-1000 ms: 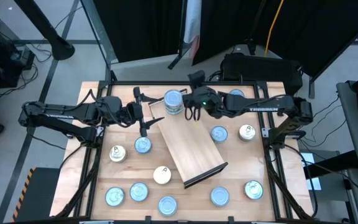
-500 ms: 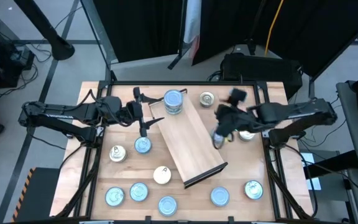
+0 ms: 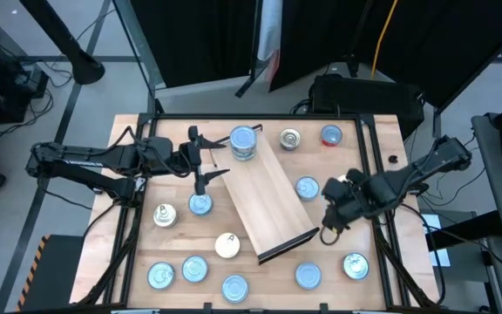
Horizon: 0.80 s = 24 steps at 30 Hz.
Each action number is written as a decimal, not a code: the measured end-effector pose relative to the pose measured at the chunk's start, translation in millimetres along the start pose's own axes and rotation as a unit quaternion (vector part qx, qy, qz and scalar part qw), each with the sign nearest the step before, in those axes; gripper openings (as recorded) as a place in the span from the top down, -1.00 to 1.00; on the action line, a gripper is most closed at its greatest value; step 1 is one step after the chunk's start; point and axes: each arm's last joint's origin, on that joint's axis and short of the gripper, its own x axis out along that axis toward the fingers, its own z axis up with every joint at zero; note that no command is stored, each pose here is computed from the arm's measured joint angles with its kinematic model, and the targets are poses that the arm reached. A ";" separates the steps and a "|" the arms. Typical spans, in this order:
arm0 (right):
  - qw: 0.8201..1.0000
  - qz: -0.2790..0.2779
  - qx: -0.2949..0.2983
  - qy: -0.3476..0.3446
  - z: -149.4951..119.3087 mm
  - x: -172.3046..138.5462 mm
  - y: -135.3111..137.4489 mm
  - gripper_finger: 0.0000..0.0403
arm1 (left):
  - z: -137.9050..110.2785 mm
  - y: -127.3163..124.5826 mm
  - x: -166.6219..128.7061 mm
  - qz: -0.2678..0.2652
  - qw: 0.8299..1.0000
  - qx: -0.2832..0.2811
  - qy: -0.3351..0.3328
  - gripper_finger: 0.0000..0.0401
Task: Stack canned seafood by type on shelf
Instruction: Stack the green tuna can on top of the other tuna can on the shelf
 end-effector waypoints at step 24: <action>0.988 0.132 -0.078 0.010 -111.8 38.1 134.8 0.97 | 3.1 -106.8 -29.5 -0.288 0.957 -0.042 0.000 -0.60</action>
